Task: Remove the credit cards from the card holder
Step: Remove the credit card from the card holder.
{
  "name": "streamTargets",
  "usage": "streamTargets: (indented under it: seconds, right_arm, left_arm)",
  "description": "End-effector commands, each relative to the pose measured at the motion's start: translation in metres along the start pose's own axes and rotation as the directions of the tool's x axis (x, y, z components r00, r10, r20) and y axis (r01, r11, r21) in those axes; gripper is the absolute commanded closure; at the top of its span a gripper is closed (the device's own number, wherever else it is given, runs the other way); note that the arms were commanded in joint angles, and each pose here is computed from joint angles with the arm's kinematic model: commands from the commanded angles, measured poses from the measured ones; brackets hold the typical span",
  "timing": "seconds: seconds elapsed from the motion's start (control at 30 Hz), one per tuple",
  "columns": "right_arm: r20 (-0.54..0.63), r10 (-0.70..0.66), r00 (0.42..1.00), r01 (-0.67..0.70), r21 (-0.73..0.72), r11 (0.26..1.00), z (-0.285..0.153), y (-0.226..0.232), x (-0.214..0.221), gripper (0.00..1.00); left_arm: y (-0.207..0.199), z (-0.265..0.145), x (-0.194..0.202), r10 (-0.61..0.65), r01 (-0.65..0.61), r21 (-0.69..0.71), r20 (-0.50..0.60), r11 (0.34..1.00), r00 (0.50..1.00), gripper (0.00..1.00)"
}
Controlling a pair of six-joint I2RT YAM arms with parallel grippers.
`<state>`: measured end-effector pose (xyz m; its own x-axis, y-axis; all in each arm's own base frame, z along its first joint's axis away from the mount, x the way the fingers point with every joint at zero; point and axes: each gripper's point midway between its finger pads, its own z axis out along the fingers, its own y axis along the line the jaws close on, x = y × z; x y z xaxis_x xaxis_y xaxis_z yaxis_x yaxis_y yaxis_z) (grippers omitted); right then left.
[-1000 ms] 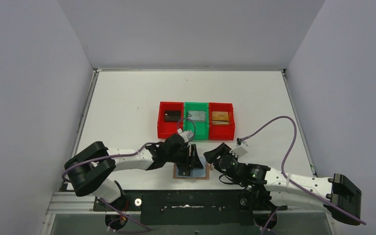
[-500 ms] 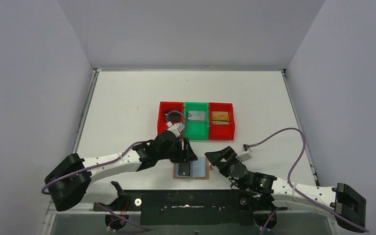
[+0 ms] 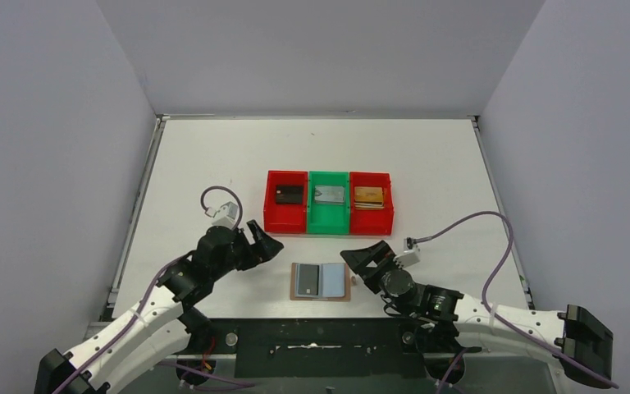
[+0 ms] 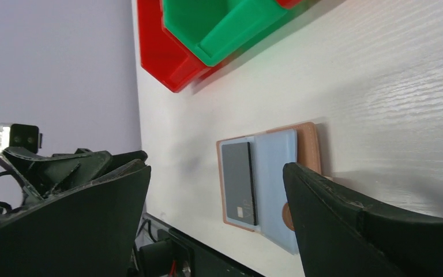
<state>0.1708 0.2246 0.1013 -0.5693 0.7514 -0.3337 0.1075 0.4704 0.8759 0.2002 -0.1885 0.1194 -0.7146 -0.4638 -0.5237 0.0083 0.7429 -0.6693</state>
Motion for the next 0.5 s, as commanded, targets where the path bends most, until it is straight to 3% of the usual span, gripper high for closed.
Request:
streamTargets:
  seconds: [0.0,0.27,0.47]
  right_arm:
    - [-0.019,-0.016,1.000,0.015,-0.063,0.998,0.005,0.022,0.006,0.14]
    - [-0.195,-0.223,0.955,0.249,0.125,0.960,0.033,0.024,0.048,0.33]
    - [-0.291,-0.213,0.933,0.257,0.125,0.958,0.043,0.017,0.078,0.44]
  left_arm:
    - [0.010,-0.003,0.016,-0.027,0.027,-0.001,-0.059,1.000,0.998,0.24]
    - [-0.001,0.007,0.034,-0.029,0.040,0.064,-0.162,0.997,0.986,0.34]
    - [-0.017,0.015,0.044,-0.004,0.037,0.136,-0.238,0.990,0.971,0.42]
